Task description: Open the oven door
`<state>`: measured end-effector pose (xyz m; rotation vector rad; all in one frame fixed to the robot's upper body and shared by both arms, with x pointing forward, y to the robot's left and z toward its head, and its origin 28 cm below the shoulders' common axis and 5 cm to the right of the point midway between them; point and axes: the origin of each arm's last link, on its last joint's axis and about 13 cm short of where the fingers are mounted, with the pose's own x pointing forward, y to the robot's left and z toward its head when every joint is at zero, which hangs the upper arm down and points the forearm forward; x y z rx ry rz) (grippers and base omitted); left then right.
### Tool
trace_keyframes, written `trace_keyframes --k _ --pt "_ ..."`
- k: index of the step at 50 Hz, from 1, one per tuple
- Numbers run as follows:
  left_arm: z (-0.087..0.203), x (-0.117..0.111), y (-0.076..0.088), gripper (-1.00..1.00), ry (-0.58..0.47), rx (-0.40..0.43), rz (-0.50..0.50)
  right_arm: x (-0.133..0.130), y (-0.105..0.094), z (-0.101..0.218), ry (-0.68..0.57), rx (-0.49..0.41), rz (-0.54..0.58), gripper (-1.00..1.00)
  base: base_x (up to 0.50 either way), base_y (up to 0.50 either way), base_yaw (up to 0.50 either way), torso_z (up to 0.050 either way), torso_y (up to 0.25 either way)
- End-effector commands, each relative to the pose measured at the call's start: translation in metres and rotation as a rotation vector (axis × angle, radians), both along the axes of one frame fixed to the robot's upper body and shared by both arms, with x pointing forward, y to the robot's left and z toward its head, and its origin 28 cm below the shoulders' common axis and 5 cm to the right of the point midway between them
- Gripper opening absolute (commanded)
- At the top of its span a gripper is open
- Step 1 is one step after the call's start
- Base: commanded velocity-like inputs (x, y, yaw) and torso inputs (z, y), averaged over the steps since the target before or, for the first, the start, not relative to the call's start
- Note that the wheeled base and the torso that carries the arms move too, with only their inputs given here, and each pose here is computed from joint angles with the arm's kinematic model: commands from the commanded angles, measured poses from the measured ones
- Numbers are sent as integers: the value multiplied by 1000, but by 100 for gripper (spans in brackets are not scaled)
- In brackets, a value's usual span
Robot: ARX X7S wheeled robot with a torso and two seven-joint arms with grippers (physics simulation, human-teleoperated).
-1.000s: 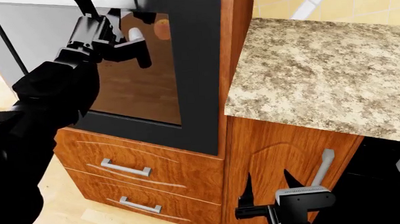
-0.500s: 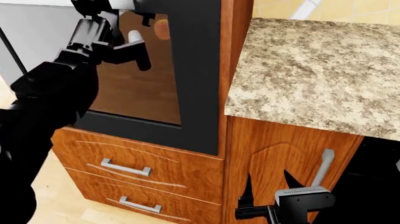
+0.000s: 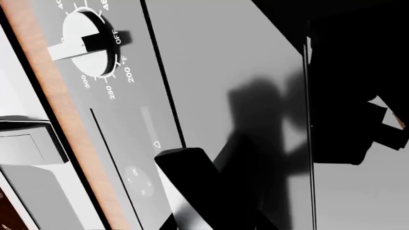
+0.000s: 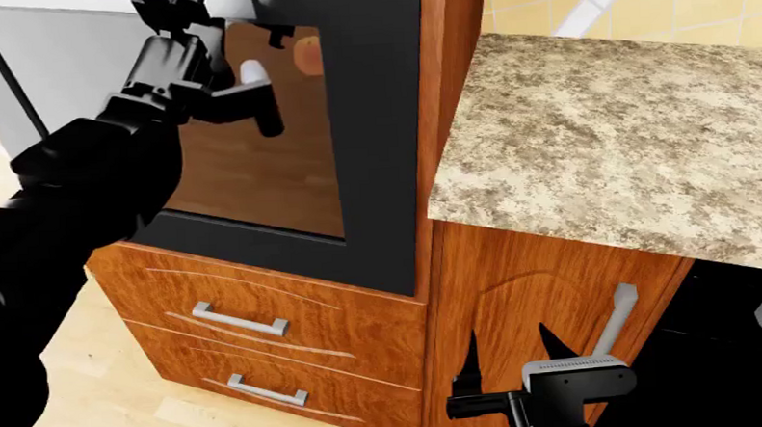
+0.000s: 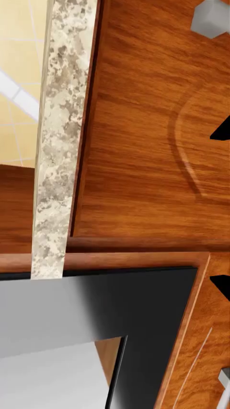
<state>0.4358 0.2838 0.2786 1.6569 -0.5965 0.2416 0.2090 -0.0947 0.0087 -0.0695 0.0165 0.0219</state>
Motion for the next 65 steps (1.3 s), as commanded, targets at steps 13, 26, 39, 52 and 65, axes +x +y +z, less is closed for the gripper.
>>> trace_keyframes --k 13,26,39,52,65 --pt "13 -18 -3 -100 -139 9 -76 0 1 -1 2 -6 2 100 0 -1 -1 1 4" --pt "13 -28 -4 -100 -177 29 -101 0 1 -1 1 -7 3 100 0 -2 -2 0 4" --pt "13 -41 -5 -100 -209 37 -126 0 1 -1 -1 -10 3 100 1 -2 -2 2 5" --pt "14 -55 -5 -100 -235 38 -147 -1 1 0 -4 -14 4 100 1 -3 -3 1 5" --pt "9 -66 -4 -100 -250 38 -161 -1 1 0 -6 -16 5 100 0 -3 -4 2 5"
